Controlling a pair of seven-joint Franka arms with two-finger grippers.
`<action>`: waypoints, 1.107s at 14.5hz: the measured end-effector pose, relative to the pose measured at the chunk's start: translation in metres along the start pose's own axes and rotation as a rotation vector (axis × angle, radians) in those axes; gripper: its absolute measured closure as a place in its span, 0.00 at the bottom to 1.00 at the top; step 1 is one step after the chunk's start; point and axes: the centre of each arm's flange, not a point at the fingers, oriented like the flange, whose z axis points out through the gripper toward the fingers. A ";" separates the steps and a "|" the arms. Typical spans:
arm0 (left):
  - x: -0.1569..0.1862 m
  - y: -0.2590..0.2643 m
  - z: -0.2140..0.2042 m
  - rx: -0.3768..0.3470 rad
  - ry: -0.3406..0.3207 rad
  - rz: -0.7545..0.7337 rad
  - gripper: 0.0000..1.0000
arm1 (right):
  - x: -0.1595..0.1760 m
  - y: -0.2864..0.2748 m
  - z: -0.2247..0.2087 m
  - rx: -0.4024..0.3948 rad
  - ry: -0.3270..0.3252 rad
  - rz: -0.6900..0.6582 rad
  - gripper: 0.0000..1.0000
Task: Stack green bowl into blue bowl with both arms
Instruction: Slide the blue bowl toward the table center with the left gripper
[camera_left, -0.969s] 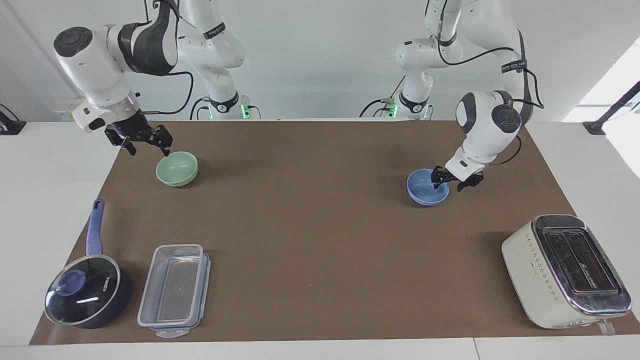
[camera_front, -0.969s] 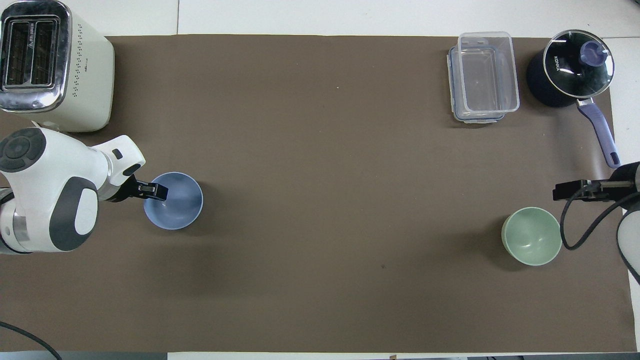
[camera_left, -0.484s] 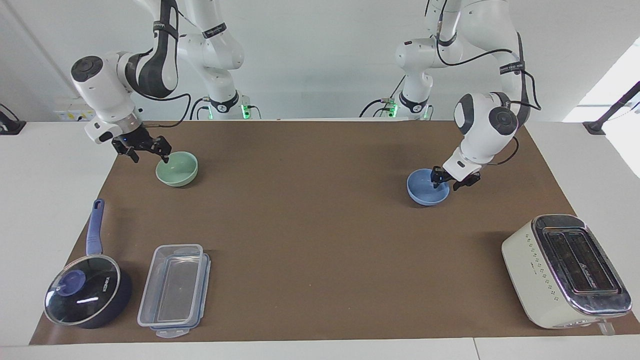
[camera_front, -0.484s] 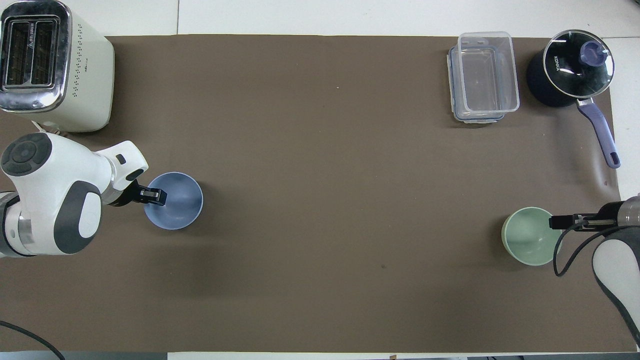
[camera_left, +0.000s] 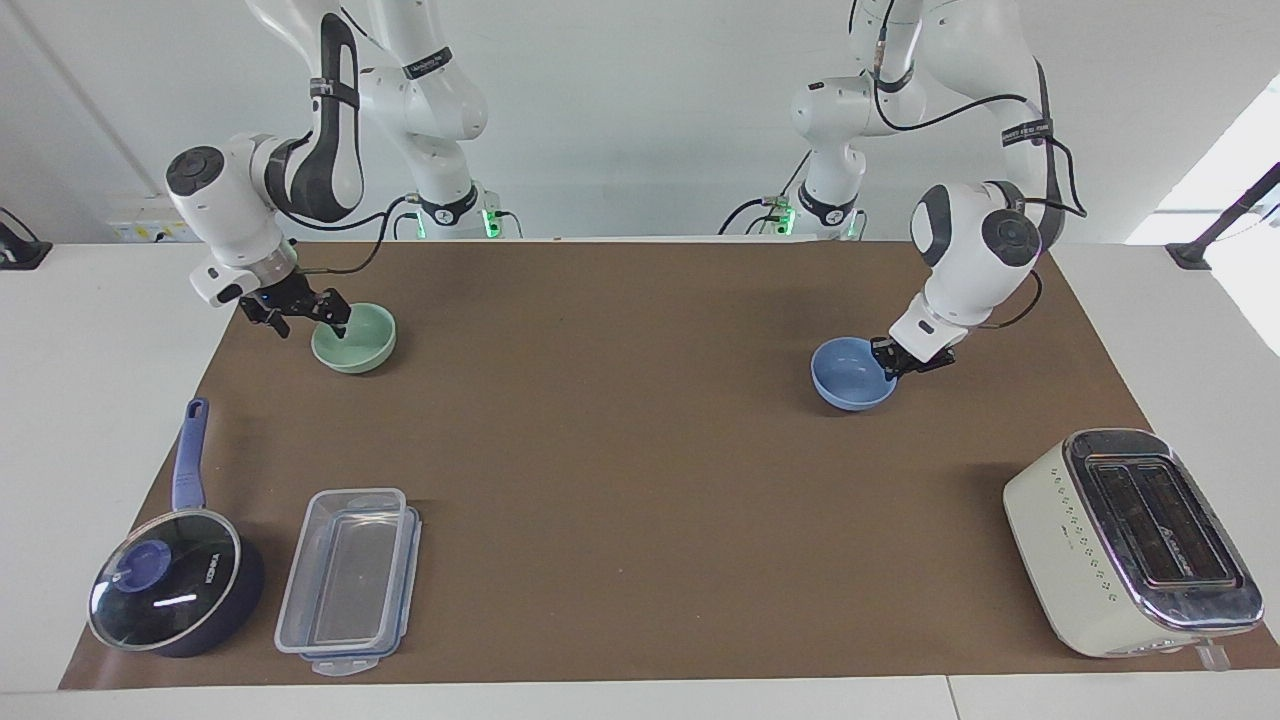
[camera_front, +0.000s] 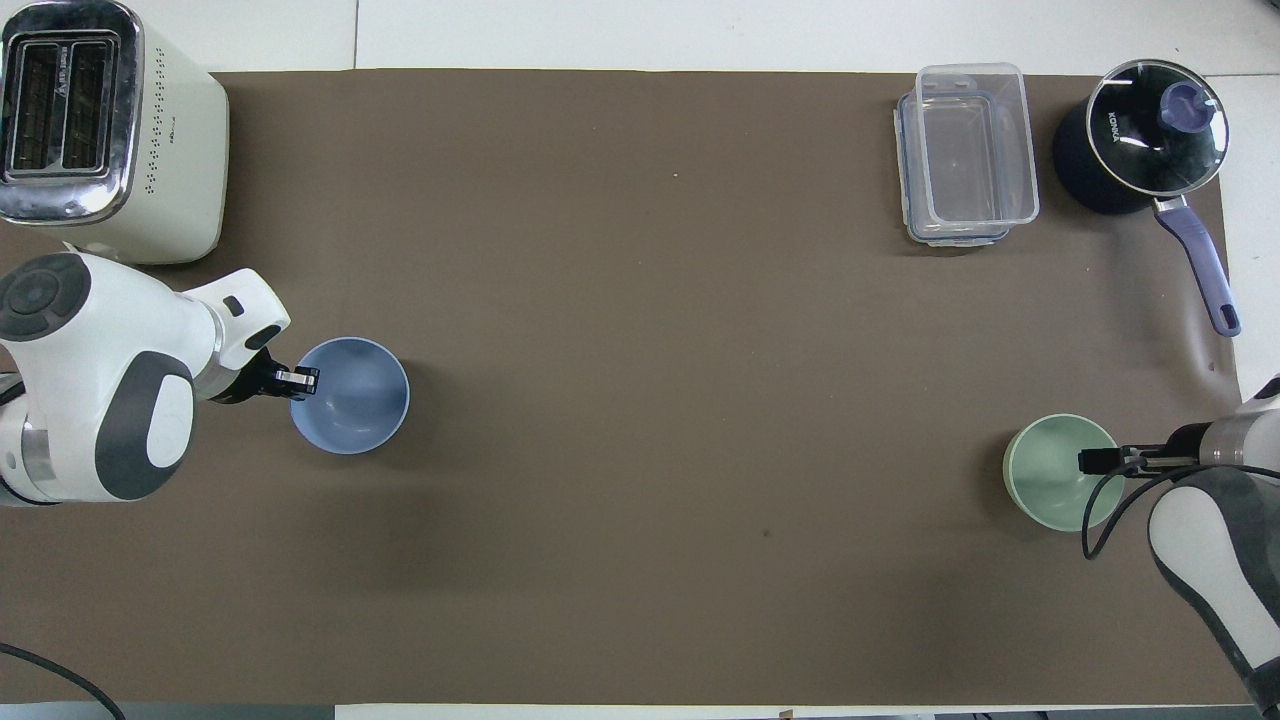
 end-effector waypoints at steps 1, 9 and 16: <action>0.010 0.013 -0.019 -0.007 -0.010 -0.033 0.96 | -0.002 0.002 0.006 0.000 0.000 -0.004 0.00; 0.007 0.300 -0.053 -0.093 0.033 -0.210 0.96 | -0.008 0.002 0.017 0.003 -0.006 -0.044 0.72; -0.023 0.385 0.028 -0.079 -0.001 -0.184 0.96 | 0.011 0.005 -0.023 0.005 -0.002 -0.045 0.95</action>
